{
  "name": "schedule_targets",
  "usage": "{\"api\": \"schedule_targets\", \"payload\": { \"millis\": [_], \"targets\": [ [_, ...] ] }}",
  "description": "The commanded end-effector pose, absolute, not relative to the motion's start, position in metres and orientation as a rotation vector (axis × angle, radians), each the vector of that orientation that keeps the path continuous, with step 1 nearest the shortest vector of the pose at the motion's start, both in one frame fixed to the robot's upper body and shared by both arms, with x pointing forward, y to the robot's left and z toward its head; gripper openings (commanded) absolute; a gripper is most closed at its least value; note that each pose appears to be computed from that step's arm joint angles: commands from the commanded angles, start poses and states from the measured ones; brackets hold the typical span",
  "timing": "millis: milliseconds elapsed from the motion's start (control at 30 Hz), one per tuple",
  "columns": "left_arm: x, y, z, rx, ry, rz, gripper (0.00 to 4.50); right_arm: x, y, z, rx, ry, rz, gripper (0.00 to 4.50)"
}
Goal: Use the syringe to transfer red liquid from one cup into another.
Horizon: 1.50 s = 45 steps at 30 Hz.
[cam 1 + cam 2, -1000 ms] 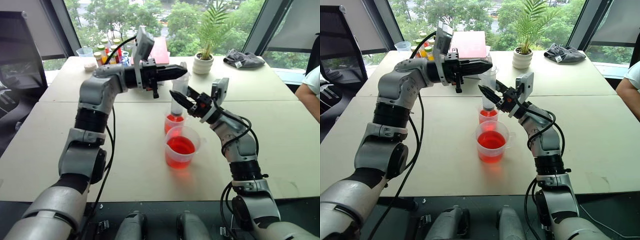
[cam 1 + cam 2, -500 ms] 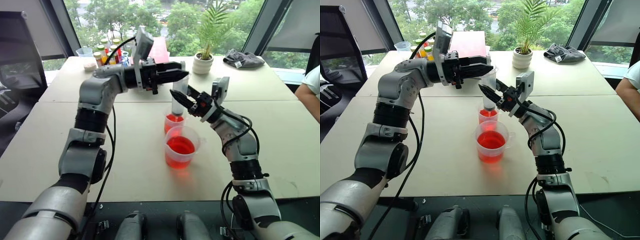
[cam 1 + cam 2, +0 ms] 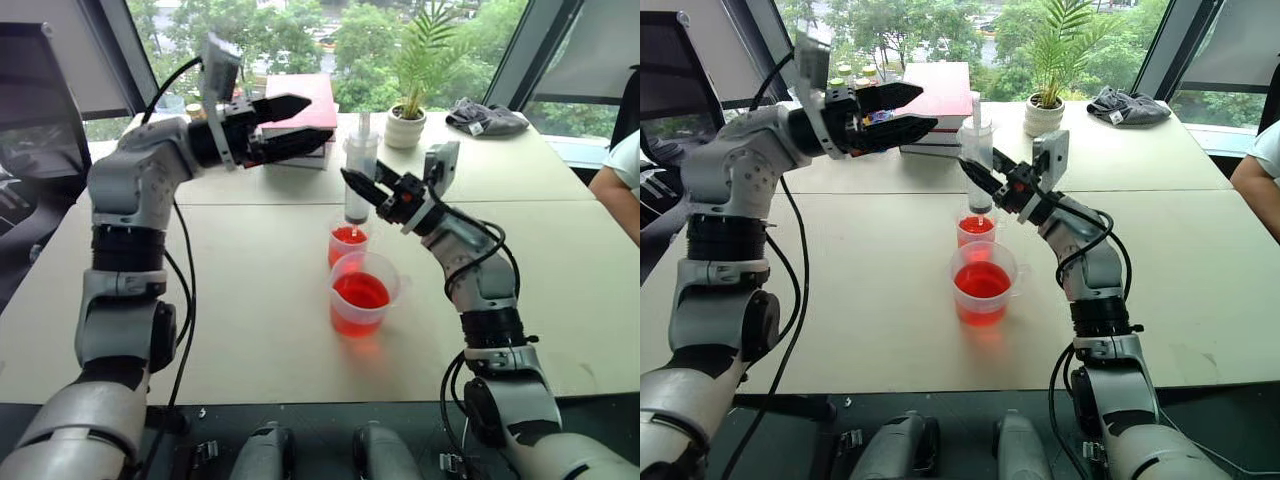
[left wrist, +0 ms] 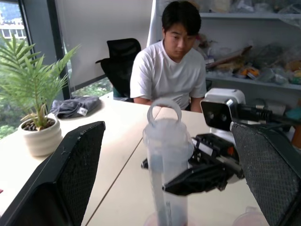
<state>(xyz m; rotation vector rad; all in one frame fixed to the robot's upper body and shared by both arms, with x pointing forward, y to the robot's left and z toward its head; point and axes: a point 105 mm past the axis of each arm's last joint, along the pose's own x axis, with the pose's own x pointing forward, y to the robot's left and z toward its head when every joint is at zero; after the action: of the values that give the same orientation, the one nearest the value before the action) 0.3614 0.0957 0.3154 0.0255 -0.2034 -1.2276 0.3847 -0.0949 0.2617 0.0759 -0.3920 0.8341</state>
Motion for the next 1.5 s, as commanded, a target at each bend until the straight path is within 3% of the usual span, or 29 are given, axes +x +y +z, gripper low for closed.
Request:
{"api": "schedule_targets", "payload": {
  "millis": [33, 133, 400, 733, 900, 1100, 1133, 1333, 1500],
  "targets": [
    [0.35, 0.098, 0.306, 0.059, -0.194, -1.225, 4.41, 0.381, -0.125, 0.329, 0.063, -0.47, 0.686, 1.44],
    [0.346, 0.097, 0.286, 0.064, -0.148, -1.217, 4.41, 0.384, -0.154, 0.33, 0.019, -0.295, 0.59, 1.44],
    [0.332, 0.091, 0.259, 0.017, -0.089, -1.25, 4.41, 0.362, -0.223, 0.237, -0.086, 0.407, 0.386, 1.44],
    [0.323, 0.087, 0.249, -0.01, -0.056, -1.266, 4.41, 0.359, -0.259, 0.157, 0.006, 0.759, 0.223, 1.44],
    [0.32, 0.087, 0.247, -0.008, -0.042, -1.26, 4.41, 0.361, -0.262, 0.131, 0.005, 0.804, 0.197, 1.44],
    [0.316, 0.092, 0.244, -0.003, -0.018, -1.25, 4.46, 0.361, -0.261, 0.137, 0.025, 0.779, 0.221, 4.28],
    [0.316, 0.092, 0.243, -0.004, -0.013, -1.251, 4.46, 0.361, -0.261, 0.14, 0.021, 0.77, 0.225, 4.44],
    [0.313, 0.097, 0.241, 0.026, 0.016, -1.253, 4.46, 0.347, -0.252, 0.19, -0.068, 0.603, 0.339, 4.44],
    [0.308, 0.104, 0.239, 0.056, 0.041, -1.249, 4.46, 0.309, -0.233, 0.238, -0.126, 0.408, 0.555, 4.44]
  ]
}}
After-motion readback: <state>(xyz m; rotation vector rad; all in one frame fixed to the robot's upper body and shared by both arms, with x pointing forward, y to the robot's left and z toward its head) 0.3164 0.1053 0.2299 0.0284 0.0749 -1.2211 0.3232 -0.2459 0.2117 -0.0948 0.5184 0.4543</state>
